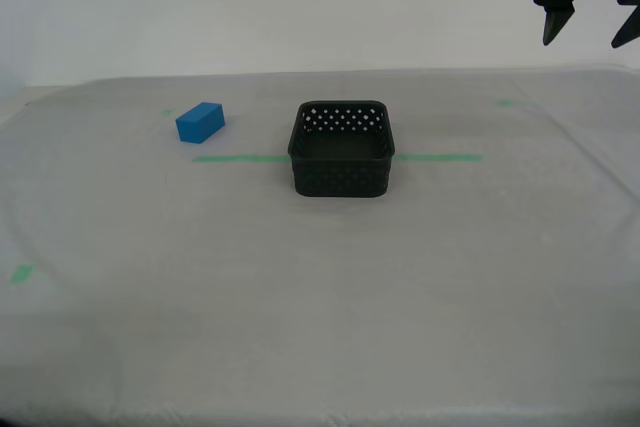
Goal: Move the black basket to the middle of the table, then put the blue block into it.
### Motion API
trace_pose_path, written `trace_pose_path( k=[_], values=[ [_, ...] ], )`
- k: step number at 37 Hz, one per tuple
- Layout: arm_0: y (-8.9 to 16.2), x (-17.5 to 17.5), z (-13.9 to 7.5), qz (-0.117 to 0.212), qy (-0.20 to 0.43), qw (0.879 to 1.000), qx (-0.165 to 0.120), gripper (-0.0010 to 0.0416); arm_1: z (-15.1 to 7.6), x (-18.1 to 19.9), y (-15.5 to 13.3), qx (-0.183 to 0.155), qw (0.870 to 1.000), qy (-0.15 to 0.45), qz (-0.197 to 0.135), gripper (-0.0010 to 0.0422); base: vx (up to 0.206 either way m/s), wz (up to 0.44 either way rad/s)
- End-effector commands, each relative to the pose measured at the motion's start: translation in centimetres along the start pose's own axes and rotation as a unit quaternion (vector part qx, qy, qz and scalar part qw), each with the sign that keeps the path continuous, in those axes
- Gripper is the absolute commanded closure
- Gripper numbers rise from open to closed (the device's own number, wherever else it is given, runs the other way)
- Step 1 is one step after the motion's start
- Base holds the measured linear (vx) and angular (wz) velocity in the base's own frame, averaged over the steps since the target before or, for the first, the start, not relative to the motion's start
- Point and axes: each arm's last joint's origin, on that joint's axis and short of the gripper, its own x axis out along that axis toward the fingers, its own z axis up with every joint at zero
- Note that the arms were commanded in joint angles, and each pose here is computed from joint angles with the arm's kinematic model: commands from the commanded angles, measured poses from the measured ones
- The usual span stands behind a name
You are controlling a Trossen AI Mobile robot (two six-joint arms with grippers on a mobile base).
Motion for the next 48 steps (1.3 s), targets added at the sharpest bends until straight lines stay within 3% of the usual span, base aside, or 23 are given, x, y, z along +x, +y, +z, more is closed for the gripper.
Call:
trace_pose_path(
  k=[1,32,48],
  values=[
    [0.0,0.0,0.0,0.001,-0.001,1.000,0.000,0.0007,-0.2,0.3,0.0,-0.003,1.000,0.006,-0.001,0.0011,0.000,0.000],
    [0.0,0.0,0.0,0.001,-0.001,1.000,0.000,0.0007,-2.4,5.1,0.0,-0.004,1.000,0.013,-0.003,0.0011,0.000,0.000],
    [0.0,0.0,0.0,0.001,-0.001,1.000,0.000,0.0007,-2.4,5.4,0.2,-0.001,1.000,0.003,0.000,0.0011,0.000,0.000]
  ],
)
